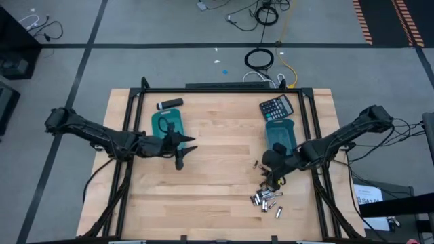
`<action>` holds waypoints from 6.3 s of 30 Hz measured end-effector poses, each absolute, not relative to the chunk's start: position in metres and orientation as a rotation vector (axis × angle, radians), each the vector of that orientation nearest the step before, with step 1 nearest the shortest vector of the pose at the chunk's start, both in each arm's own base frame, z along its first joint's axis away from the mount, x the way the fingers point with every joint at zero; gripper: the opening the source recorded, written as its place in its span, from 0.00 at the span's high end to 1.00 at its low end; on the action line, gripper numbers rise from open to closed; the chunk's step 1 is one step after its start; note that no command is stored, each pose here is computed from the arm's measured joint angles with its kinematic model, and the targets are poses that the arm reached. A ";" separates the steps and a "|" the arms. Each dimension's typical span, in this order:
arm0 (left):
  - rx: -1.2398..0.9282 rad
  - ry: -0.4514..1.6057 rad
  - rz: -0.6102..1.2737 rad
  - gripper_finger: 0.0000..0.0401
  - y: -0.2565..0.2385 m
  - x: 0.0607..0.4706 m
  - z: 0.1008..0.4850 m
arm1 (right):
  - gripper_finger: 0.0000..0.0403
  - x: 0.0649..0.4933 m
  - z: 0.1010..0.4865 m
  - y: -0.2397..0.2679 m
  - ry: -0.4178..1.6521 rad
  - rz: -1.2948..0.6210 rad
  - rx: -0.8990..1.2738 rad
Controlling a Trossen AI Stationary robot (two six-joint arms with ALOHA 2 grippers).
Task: Sort batteries
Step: Put the black battery into the dark blue bin
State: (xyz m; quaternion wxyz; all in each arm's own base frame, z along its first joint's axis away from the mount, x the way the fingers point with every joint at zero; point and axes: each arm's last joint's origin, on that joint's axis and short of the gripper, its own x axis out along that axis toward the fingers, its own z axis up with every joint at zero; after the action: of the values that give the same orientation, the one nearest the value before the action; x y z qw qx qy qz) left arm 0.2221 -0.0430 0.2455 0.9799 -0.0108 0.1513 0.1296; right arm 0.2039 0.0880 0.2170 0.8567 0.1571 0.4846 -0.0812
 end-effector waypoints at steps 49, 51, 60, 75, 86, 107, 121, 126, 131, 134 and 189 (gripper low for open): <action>0.037 0.340 0.304 0.58 -0.036 0.227 0.240 | 0.26 0.282 0.157 0.065 1.569 -0.241 0.352; 0.036 0.341 0.301 0.58 -0.036 0.227 0.239 | 0.26 0.283 0.148 0.065 1.619 -0.228 0.355; 0.031 0.331 0.298 0.58 -0.036 0.227 0.240 | 0.26 0.283 0.138 0.065 1.671 -0.220 0.318; 0.023 0.324 0.265 0.58 -0.037 0.228 0.241 | 0.32 0.280 0.148 0.063 1.635 -0.135 0.174; 0.032 0.350 0.265 0.58 -0.037 0.227 0.239 | 0.54 0.275 0.138 0.059 1.625 -0.150 0.203; 0.032 0.345 0.265 0.58 -0.037 0.227 0.239 | 0.94 0.275 0.135 0.056 1.618 -0.173 0.230; 0.031 0.343 0.265 0.58 -0.037 0.227 0.239 | 0.94 0.285 0.157 0.059 1.580 -0.150 0.218; 0.031 0.342 0.265 0.58 -0.037 0.227 0.240 | 0.94 0.281 0.183 0.056 1.532 -0.191 0.184; 0.029 0.341 0.265 0.58 -0.037 0.227 0.240 | 0.94 0.260 0.219 0.048 1.474 -0.323 0.121; 0.028 0.341 0.265 0.58 -0.037 0.227 0.240 | 0.94 0.241 0.237 0.040 1.462 -0.451 0.087; -0.010 0.375 0.244 0.58 -0.047 0.306 0.256 | 0.48 0.262 0.218 0.038 1.354 0.019 -0.227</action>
State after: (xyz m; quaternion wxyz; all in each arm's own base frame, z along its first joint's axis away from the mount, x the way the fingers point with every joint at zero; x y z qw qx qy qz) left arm 0.3055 -0.0466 0.2560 0.9751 -0.0050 0.1861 0.1209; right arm 0.2622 0.0379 0.2184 0.7734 -0.1050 0.6251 0.0090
